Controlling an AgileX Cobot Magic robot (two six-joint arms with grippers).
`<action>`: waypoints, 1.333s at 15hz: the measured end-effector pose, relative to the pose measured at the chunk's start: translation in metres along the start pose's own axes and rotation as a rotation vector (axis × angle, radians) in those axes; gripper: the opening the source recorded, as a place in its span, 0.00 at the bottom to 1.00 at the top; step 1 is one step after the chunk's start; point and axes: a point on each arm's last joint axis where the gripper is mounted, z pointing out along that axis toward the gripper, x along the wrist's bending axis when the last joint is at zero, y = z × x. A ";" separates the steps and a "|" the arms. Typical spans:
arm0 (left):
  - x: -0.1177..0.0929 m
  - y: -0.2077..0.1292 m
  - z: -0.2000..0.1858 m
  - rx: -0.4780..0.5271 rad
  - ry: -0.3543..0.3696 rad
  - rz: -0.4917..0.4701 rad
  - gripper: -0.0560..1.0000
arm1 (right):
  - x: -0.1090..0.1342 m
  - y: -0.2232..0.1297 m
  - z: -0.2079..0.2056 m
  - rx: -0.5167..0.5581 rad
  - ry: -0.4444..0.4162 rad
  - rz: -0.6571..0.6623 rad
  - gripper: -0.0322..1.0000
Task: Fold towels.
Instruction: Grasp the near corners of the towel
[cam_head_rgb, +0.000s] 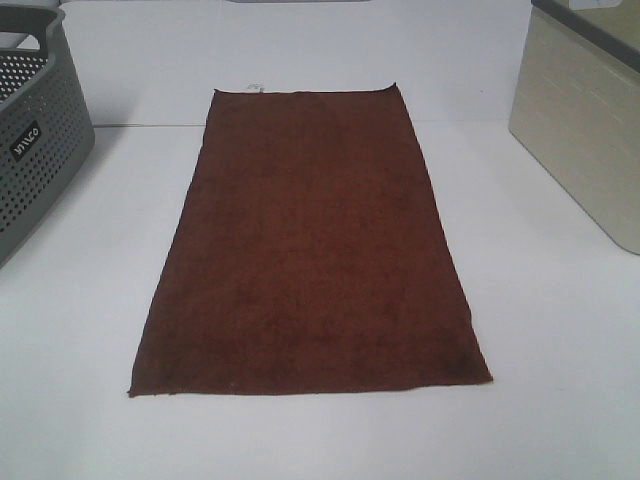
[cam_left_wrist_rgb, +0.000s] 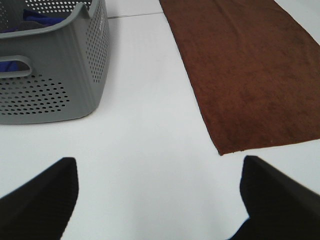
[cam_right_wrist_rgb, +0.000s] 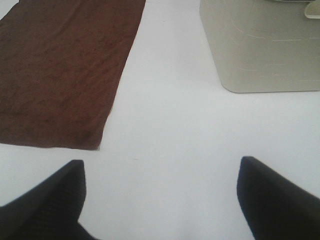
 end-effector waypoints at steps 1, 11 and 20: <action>0.000 0.000 0.000 0.000 0.000 0.000 0.84 | 0.000 0.000 0.000 0.000 0.000 0.000 0.79; -0.002 0.050 0.063 -0.092 -0.127 -0.356 0.82 | -0.008 0.055 0.059 0.244 0.036 0.180 0.77; -0.004 0.024 0.206 0.467 -0.234 -0.533 0.78 | 0.007 0.070 0.194 0.649 0.382 0.277 0.77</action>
